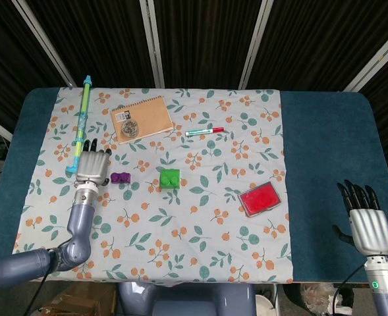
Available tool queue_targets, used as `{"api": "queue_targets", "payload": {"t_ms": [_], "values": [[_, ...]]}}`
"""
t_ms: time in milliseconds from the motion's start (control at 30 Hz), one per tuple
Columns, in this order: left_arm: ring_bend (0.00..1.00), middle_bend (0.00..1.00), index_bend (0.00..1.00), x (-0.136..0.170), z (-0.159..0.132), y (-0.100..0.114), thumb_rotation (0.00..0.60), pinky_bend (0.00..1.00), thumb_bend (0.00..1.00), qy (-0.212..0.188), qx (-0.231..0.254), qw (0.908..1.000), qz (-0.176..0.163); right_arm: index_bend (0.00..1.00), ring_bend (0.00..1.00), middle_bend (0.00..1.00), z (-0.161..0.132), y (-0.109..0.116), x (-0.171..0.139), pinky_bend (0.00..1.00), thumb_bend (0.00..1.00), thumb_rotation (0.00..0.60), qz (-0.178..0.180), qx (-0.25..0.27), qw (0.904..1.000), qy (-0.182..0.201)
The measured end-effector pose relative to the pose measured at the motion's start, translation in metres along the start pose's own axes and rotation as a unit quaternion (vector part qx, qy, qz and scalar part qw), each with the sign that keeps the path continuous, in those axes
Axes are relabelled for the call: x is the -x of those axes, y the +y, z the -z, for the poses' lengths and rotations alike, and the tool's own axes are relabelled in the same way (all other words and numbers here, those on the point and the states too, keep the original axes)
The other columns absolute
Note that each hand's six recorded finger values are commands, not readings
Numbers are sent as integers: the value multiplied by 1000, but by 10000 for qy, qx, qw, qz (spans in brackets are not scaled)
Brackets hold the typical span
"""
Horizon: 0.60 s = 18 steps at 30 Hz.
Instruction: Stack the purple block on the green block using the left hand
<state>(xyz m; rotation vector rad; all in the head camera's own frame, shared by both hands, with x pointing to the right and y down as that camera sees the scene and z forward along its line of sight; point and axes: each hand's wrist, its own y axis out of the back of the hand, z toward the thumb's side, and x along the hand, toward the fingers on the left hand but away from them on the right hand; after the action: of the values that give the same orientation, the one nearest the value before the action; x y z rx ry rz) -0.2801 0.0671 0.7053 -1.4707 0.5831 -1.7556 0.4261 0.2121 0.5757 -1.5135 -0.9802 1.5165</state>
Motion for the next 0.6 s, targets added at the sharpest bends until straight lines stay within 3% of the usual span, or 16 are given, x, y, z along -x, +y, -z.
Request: {"api": "queue_targets", "payload": {"t_ms": [600], "values": [[16,390,274,-1,-37,-15,600,0,243,-308,-454,9984,-94,31,97,64,-1,-2,1,0,223,600,-45,-11,10000,3]]}}
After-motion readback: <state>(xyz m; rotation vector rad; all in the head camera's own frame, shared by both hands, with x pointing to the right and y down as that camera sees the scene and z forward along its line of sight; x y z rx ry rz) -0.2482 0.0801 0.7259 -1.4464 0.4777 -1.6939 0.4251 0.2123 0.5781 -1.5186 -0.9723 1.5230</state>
